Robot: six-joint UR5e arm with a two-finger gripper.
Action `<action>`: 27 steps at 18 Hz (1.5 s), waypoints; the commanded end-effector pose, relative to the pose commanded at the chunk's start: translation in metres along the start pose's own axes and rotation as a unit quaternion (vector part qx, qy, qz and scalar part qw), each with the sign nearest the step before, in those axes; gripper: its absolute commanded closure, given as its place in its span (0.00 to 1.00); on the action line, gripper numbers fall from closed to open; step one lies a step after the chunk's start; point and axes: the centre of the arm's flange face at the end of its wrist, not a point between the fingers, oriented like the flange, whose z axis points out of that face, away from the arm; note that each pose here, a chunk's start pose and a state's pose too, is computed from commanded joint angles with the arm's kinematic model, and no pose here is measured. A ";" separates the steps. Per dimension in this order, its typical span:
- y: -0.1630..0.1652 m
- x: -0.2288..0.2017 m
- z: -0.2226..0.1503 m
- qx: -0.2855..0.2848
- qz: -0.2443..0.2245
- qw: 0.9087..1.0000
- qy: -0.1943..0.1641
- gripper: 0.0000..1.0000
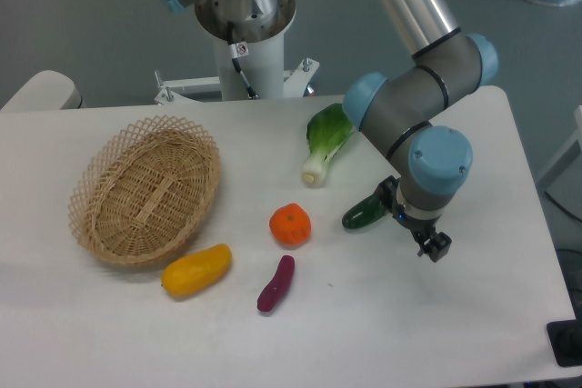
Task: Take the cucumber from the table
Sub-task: 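Move the gripper over the small green cucumber and lower it, then close the gripper around the green cucumber, then lift the held cucumber up off the table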
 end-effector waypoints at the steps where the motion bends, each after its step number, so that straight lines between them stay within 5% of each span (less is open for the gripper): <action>1: 0.000 0.004 0.005 0.002 0.000 1.000 0.005 0.00; 14: -0.001 0.019 0.034 -0.001 -0.001 1.000 0.012 0.03; 19: -0.002 0.024 0.042 -0.002 -0.003 1.000 0.021 0.35; 23: -0.003 0.027 0.044 -0.002 -0.004 1.000 0.024 0.46; 27: -0.004 0.028 0.043 -0.003 -0.006 1.000 0.025 0.79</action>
